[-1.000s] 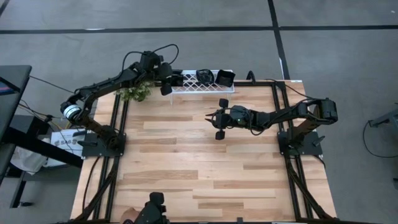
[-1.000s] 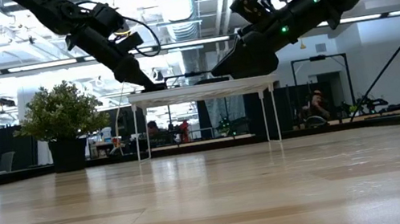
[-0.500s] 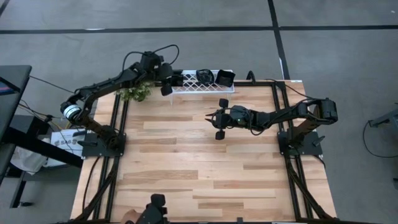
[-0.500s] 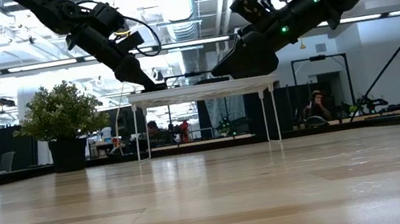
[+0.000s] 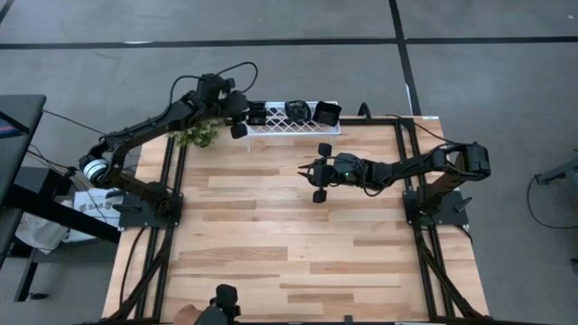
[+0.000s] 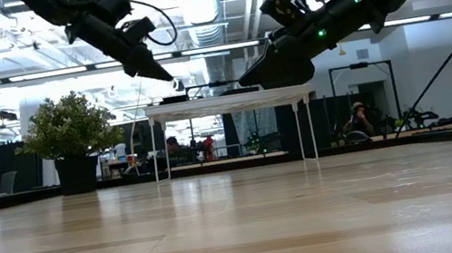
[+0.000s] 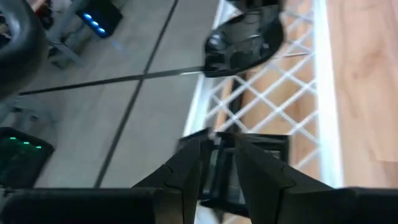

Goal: Pick & Place Mini shaped plates
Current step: Stack the black square plate on top of the black square plate on the shelf

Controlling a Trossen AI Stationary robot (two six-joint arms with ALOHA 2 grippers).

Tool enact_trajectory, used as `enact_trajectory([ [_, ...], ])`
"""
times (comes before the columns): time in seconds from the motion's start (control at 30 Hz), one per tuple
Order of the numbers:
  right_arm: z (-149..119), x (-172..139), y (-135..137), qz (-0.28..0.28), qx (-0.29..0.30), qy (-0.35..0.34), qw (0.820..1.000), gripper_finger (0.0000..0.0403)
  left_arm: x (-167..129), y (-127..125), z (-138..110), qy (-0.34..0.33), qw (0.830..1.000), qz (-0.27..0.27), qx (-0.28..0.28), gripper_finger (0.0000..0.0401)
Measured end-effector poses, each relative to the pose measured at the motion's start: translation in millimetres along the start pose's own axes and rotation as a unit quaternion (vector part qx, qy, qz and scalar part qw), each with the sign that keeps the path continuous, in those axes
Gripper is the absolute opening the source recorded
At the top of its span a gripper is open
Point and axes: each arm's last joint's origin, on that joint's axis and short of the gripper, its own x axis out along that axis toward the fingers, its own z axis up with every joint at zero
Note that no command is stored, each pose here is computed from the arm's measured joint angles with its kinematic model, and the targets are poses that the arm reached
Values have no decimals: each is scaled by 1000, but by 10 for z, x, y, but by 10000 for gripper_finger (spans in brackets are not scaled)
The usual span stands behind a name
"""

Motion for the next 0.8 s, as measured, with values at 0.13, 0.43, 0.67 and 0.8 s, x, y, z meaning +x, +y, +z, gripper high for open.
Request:
enact_trajectory([
  [0.13, 0, 0, -1, 0, 0, 0, 1000, 65, 16, 64, -58, 1, 1000, 7, -4, 103],
  [0.43, -7, 2, -16, -3, 1, 1, 1000, 65, 149, 155, -130, -18, 1000, -17, -10, 103],
  [0.67, -33, 11, -73, -12, 4, 6, 1000, 65, 190, 156, -160, -23, 999, -32, -14, 103],
  [0.8, -33, 10, -72, -11, 4, 6, 1000, 65, 272, 145, -201, -20, 999, -40, -17, 103],
])
